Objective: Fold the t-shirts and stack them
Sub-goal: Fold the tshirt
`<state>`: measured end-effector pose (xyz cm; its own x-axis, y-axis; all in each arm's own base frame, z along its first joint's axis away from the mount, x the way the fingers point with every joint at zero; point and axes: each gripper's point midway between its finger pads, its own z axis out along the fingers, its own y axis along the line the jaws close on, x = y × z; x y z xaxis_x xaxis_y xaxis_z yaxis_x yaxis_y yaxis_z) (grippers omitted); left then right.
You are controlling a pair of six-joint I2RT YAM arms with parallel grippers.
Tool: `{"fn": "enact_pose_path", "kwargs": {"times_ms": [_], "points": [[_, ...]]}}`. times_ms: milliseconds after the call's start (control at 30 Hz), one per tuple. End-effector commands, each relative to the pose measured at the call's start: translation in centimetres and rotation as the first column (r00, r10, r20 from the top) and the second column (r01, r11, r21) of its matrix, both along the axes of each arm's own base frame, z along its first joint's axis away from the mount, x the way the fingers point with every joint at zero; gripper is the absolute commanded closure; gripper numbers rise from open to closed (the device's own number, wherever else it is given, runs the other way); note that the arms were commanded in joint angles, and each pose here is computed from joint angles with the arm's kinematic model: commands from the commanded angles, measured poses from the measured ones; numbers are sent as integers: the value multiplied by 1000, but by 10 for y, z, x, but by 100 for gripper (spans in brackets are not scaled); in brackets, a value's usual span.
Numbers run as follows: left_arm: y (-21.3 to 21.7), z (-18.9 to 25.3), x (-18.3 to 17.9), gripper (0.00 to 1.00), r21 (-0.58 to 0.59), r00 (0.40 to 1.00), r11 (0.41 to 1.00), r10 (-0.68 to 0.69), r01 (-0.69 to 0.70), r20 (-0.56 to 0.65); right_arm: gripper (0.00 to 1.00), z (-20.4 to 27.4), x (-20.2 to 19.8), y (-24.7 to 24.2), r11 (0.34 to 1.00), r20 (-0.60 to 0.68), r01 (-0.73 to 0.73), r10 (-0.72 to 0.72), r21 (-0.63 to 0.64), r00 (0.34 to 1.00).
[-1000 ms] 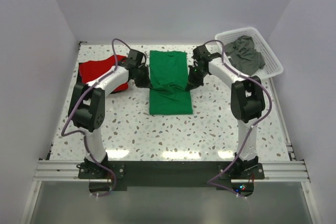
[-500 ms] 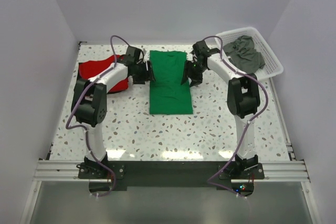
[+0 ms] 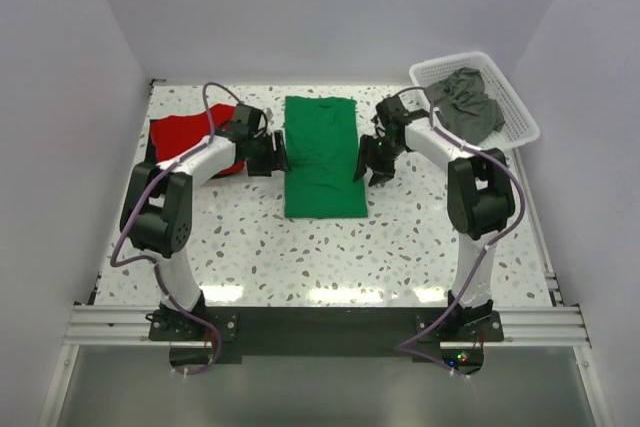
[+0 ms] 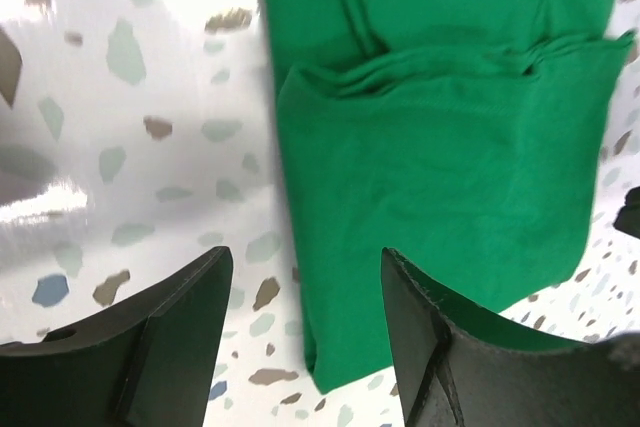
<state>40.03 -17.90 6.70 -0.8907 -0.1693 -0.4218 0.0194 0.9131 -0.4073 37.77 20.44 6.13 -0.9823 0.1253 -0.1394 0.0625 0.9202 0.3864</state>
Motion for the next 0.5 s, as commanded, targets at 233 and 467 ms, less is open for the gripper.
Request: {"fn": "enact_pose_path", "kwargs": {"times_ms": [233, 467], "points": [[5, -2, -48, 35, -52, 1000, 999, -3, 3, -13, 54, -4, -58, -6, 996, -27, 22, -20, 85, 999], [2, -14, -69, 34, -54, 999, 998, -17, 14, -47, 55, -19, -70, -5, 996, -63, 27, -22, 88, 998]]}}
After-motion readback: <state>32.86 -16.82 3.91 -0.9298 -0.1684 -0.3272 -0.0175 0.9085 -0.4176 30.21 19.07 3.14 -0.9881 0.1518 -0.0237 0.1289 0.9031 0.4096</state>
